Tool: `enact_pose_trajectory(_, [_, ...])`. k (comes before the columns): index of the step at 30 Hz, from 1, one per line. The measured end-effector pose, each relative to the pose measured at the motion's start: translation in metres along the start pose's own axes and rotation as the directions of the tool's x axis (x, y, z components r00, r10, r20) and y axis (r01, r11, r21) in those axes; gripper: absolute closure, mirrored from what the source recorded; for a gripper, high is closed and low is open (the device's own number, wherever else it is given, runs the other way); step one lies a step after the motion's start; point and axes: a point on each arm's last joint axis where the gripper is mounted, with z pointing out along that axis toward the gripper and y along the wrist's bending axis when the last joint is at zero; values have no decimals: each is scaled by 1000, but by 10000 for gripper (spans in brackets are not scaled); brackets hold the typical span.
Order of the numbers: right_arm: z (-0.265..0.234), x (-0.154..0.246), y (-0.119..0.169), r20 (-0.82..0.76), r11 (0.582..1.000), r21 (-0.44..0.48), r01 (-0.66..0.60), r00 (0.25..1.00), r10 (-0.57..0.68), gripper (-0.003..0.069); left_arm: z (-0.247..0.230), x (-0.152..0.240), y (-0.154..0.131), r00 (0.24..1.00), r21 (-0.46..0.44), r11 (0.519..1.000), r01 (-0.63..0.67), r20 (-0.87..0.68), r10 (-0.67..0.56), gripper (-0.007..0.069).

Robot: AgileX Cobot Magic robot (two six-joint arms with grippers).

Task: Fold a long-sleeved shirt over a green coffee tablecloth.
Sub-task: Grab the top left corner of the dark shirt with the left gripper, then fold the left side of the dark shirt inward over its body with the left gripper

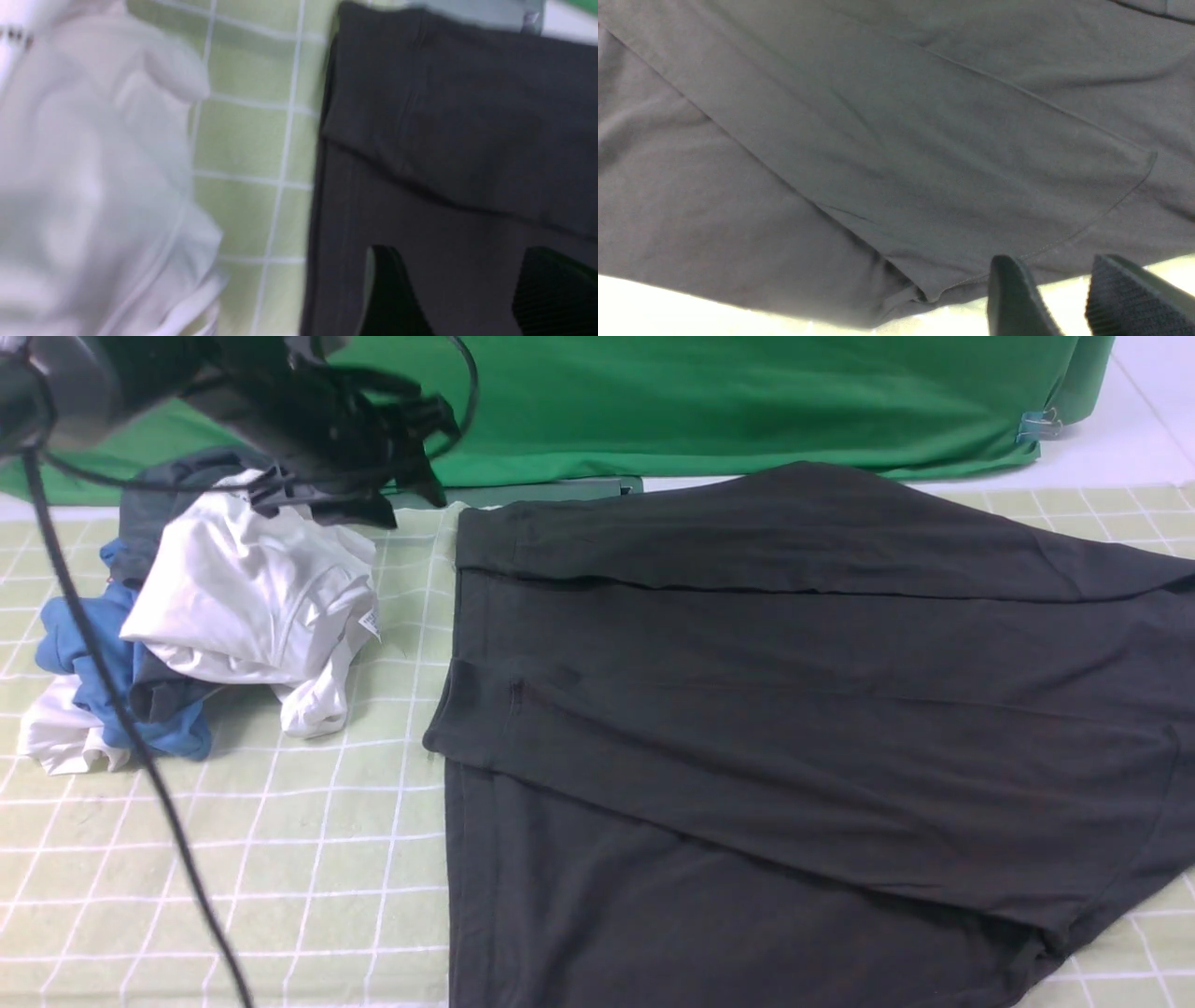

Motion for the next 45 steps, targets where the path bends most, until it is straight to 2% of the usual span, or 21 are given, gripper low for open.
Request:
enact_pose_trajectory(7, [0, 0, 0, 3, 1000, 1, 0, 1000, 0, 421, 73, -2, 11, 981, 78, 986, 149, -136, -138, 223])
enact_pose_trajectory(11, [0, 0, 0, 3, 1000, 1, 0, 1000, 0, 421, 101, 0, 16, 966, 111, 969, 221, -163, -202, 223])
enact_pose_trajectory(23, [0, 0, 0, 3, 1000, 1, 0, 1000, 0, 421, 127, -13, 25, 954, 165, 942, 292, 12, -298, 222])
enact_pose_trajectory(30, [0, 0, 0, 3, 1000, 1, 0, 1000, 0, 421, 129, -15, 27, 949, 172, 938, 302, 37, -313, 230])
enact_pose_trajectory(33, [0, 0, 0, 3, 1000, 1, 0, 1000, 0, 421, 131, -14, 28, 949, 170, 938, 303, 38, -314, 310])
enact_pose_trajectory(36, [0, 0, 0, 3, 1000, 1, 0, 1000, 0, 421, 132, -13, 29, 949, 168, 937, 307, 23, -315, 470])
enact_pose_trajectory(37, [0, 0, 0, 3, 1000, 1, 0, 1000, 0, 421, 132, -13, 29, 949, 169, 936, 308, 20, -315, 482])
enact_pose_trajectory(38, [0, 0, 0, 3, 1000, 1, 0, 1000, 0, 421, 131, -12, 28, 951, 170, 937, 304, 3, -309, 551])
enact_pose_trajectory(40, [0, 0, 0, 3, 1000, 1, 0, 1000, 0, 421, 128, -12, 24, 955, 186, 937, 295, -23, -296, 593])
enact_pose_trajectory(45, [0, 0, 0, 3, 1000, 1, 0, 1000, 0, 421, 91, -33, -1, 954, 295, 911, 289, -10, -299, 598])
